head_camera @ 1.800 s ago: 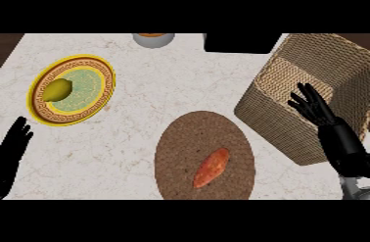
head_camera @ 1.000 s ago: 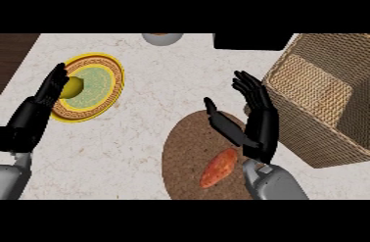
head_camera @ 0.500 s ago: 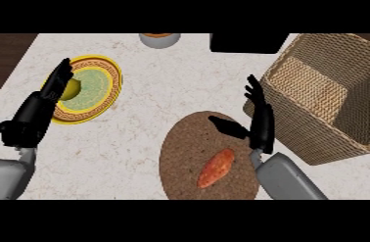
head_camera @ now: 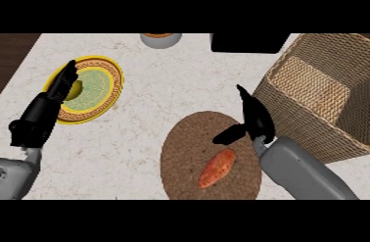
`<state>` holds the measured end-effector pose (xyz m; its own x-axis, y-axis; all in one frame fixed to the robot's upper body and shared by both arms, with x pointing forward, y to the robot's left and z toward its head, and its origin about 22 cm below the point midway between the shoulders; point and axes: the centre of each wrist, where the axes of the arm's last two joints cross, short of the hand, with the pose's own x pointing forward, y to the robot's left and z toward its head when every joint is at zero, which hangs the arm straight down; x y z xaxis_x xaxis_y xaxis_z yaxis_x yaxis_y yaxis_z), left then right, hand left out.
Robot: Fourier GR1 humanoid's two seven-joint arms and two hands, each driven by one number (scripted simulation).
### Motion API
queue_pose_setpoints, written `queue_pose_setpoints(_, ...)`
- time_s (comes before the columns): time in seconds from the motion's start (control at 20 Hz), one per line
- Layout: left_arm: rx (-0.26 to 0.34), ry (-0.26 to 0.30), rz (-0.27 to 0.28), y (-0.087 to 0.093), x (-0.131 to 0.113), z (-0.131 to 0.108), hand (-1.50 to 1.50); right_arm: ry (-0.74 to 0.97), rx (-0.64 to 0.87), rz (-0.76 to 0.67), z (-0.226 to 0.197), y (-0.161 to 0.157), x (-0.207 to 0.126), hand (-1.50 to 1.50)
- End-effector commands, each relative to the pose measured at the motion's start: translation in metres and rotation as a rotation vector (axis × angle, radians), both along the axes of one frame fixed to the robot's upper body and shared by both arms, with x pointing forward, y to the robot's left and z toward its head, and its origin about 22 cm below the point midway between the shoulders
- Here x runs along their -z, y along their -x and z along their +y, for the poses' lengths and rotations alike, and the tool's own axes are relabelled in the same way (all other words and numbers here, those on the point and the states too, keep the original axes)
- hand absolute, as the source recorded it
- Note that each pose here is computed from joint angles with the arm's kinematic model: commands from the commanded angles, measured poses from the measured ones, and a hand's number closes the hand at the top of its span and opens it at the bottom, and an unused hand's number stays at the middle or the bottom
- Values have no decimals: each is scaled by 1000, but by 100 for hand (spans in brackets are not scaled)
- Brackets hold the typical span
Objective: Pick the sweet potato from the placemat and place it in the basket
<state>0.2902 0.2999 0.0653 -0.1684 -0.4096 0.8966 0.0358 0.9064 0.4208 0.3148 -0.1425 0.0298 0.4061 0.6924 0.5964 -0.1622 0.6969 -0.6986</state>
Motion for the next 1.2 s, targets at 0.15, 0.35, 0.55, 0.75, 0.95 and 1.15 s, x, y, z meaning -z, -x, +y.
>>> queue_pose_setpoints(0.15, -16, 14, 11, 6, 7, 1, 0, 189, -37, 292, 38, -17, -94, -150)
queue_pose_setpoints(0.35, -31, 4, -7, 7, 4, 9, 0, 209, -74, 361, 52, -8, -132, -150)
queue_pose_setpoints(0.55, -37, 14, -7, 9, 5, -4, 0, 191, -68, 384, 46, -3, -127, -150)
queue_pose_setpoints(0.75, -16, 28, 0, 7, -2, -12, 0, 211, -73, 438, 54, -5, -111, -150)
queue_pose_setpoints(0.95, -20, 13, 0, 6, -10, -13, 0, 211, -85, 514, 46, -9, -108, -150)
queue_pose_setpoints(1.15, -23, 23, -16, 2, -4, -5, 0, 227, -105, 552, 56, 5, -84, -150)
